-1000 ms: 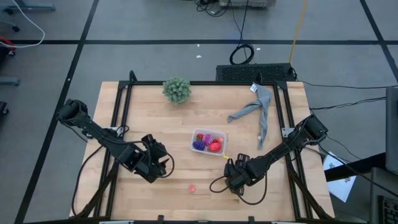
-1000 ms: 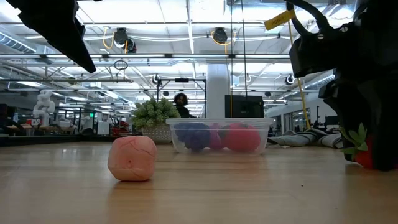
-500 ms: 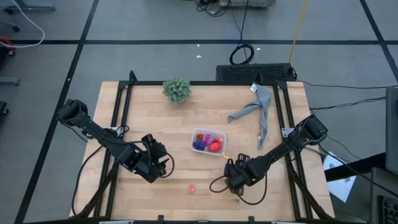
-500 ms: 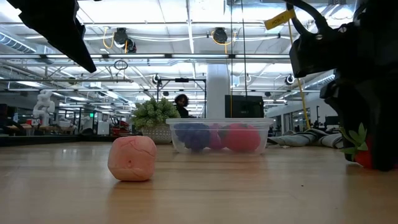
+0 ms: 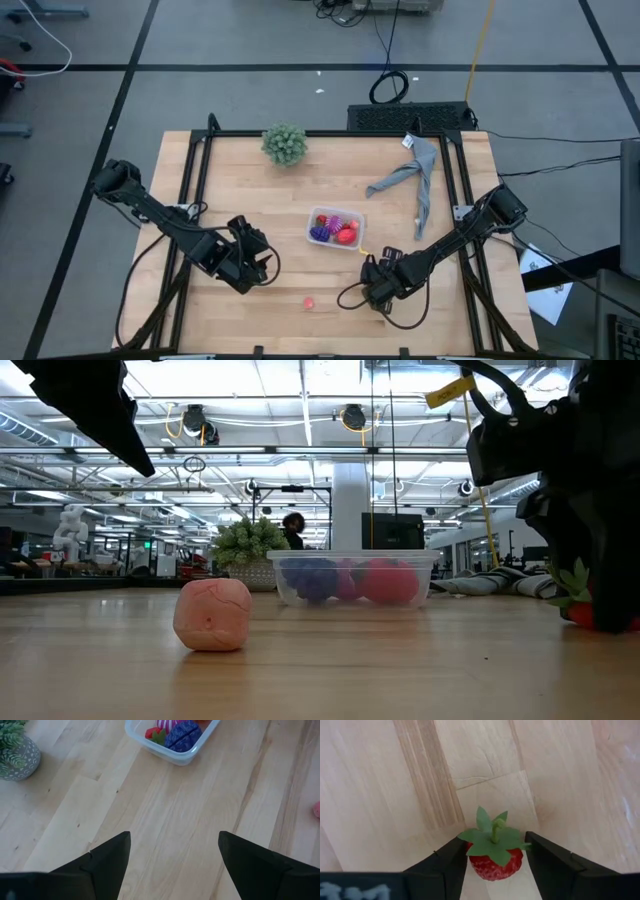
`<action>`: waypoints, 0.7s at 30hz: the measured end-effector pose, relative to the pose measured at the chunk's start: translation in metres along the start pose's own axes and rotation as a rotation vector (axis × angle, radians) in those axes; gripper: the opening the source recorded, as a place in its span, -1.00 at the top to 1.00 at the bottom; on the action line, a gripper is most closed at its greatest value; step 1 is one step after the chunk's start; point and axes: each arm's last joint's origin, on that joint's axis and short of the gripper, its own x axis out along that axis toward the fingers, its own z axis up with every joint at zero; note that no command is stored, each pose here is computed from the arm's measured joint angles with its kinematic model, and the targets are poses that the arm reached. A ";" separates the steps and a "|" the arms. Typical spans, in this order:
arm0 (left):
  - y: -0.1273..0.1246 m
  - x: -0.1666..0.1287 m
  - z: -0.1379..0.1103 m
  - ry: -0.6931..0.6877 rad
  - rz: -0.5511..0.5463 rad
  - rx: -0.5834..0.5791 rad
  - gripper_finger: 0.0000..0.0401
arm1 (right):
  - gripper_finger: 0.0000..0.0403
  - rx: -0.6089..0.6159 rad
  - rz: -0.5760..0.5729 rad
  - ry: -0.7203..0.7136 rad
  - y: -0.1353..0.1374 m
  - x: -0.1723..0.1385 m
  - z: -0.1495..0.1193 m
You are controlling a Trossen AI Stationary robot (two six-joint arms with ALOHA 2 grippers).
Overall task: Pick and placing Produce into tupperware
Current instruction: Put the strawberry into the transparent container
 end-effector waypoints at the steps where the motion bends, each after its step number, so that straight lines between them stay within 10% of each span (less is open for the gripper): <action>1: 0.000 0.000 0.000 0.000 0.000 0.000 -0.54 | 0.09 0.000 -0.003 0.002 0.000 0.000 0.000; 21: 0.000 0.000 0.000 0.001 0.001 0.001 -0.54 | 0.25 -0.003 -0.006 0.005 -0.004 -0.002 0.003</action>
